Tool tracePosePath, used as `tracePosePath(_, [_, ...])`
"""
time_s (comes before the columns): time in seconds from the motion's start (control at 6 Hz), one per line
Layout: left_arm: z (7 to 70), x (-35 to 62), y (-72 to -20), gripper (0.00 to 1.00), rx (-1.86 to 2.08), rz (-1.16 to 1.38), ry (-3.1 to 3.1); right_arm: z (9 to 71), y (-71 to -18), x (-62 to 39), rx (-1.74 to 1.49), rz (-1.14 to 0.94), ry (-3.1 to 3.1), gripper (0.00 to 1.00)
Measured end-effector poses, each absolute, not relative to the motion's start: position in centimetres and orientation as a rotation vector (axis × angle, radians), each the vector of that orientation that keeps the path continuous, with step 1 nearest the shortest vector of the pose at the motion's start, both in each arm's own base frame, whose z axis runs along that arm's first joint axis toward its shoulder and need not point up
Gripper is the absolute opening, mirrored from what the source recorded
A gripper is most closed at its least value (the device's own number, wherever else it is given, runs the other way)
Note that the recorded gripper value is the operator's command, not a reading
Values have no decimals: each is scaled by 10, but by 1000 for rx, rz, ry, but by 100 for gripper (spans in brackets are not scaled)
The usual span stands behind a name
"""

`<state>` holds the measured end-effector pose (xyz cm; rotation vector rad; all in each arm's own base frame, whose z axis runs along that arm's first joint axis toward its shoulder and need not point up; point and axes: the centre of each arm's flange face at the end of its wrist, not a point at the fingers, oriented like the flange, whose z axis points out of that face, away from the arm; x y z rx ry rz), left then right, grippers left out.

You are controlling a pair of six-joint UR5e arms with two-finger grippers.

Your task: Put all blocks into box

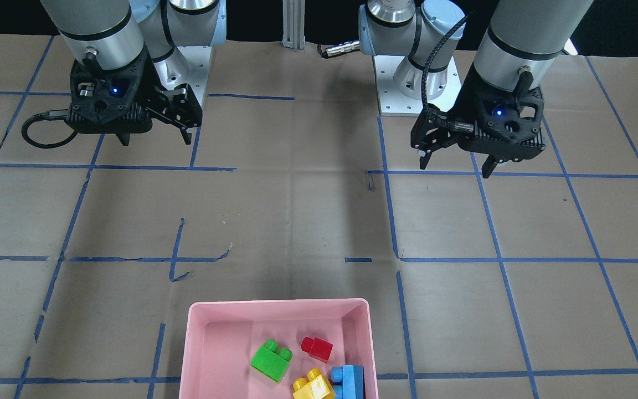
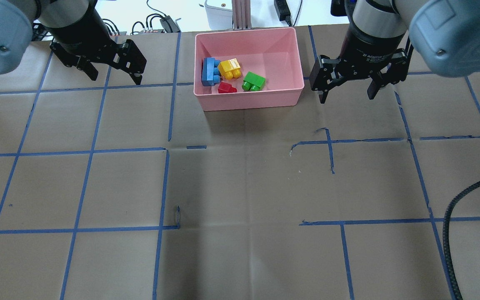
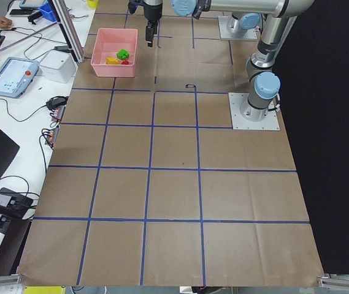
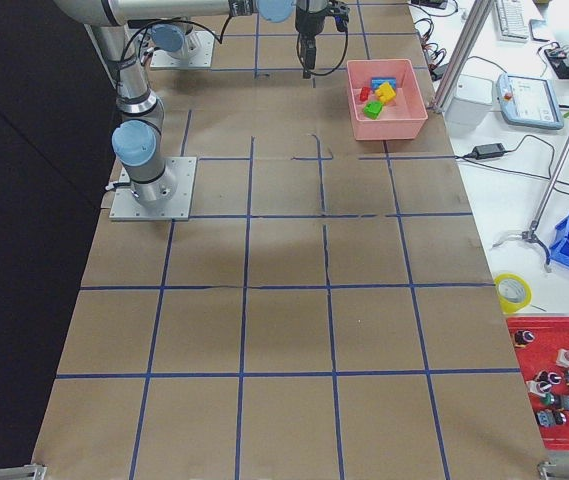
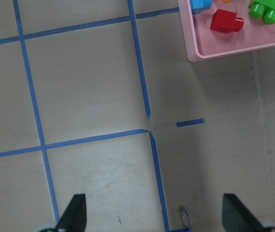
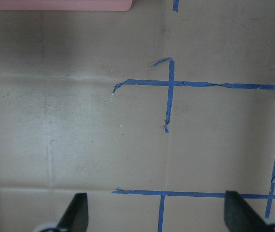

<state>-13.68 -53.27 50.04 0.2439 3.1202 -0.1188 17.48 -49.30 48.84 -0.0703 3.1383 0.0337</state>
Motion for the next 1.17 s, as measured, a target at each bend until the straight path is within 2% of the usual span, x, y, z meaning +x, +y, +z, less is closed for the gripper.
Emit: tracePosePath(1.17, [505, -137, -528, 99, 231, -139, 3121, 487, -494, 167, -39, 55, 3132, 100])
